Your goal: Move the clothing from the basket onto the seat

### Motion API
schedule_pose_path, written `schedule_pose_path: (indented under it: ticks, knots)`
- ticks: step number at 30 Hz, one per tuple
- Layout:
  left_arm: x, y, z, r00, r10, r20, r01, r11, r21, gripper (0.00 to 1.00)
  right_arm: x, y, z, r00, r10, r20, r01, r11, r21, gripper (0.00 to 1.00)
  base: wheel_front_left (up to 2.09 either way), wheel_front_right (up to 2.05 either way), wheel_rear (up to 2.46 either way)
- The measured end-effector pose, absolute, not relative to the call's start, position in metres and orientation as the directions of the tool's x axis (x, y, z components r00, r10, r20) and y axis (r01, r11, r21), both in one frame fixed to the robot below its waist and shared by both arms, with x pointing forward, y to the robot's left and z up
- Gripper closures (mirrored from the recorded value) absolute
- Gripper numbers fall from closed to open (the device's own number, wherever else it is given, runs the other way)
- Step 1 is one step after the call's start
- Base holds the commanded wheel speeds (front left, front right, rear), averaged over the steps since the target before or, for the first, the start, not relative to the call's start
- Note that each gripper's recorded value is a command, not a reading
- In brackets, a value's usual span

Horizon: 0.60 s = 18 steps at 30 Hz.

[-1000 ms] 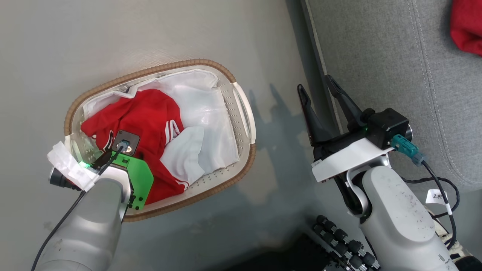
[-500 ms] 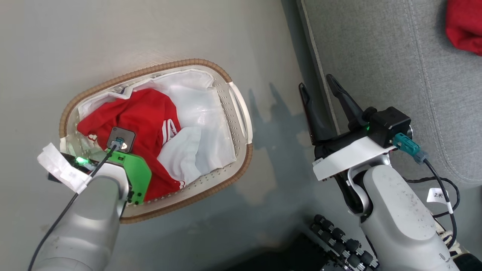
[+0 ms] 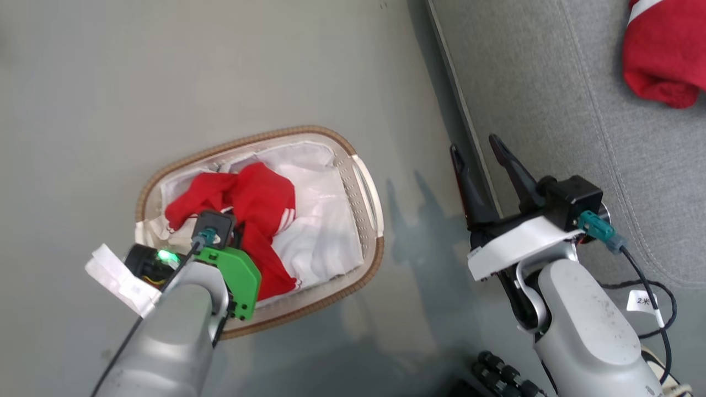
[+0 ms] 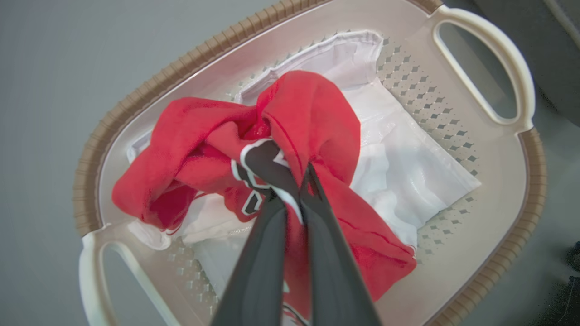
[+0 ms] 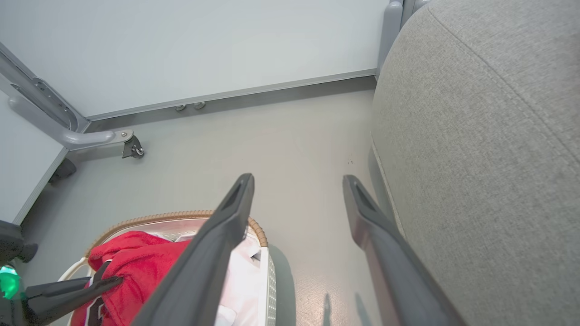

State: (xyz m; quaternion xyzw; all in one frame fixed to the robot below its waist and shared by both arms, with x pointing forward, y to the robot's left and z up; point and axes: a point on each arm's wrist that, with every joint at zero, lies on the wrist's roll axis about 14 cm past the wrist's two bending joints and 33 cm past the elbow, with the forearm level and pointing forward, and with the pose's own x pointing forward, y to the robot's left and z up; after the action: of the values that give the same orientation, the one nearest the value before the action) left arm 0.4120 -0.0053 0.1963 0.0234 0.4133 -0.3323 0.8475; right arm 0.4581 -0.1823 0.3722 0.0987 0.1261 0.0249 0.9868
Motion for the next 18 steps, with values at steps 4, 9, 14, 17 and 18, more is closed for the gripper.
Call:
schedule_pose_path:
  ticks: [4, 9, 14, 17, 18]
  knots:
    - [0.407, -0.006, 0.218, 0.472, -0.555, -0.685, 0.561, 0.788, -0.252, 1.0, 0.45, -0.181, 0.381, 0.97, 0.073, -0.233, -0.027, 0.98, 0.197, 0.0, 0.0, 0.0, 0.0]
    - [0.418, -0.013, 0.261, 0.563, -0.582, -0.586, 0.548, 0.794, -0.263, 1.0, 0.441, -0.176, 0.392, 0.974, 0.075, -0.216, -0.029, 0.977, 0.21, 0.0, 0.0, 0.0, 0.0]
    - [0.422, -0.011, 0.299, 0.636, -0.587, -0.501, 0.535, 0.803, -0.261, 1.0, 0.437, -0.165, 0.411, 0.98, 0.103, -0.171, -0.067, 0.976, 0.205, 0.0, 0.0, 0.0, 0.0]
    - [0.428, -0.009, 0.326, 0.685, -0.584, -0.435, 0.529, 0.81, -0.254, 1.0, 0.431, -0.161, 0.419, 0.982, 0.113, -0.153, -0.082, 0.977, 0.197, 0.0, 0.0, 0.0, 0.0]
    - [0.428, -0.008, 0.334, 0.698, -0.583, -0.415, 0.527, 0.812, -0.252, 1.0, 0.428, -0.159, 0.42, 0.981, 0.119, -0.151, -0.088, 0.977, 0.197, 0.0, 0.0, 0.0, 0.0]
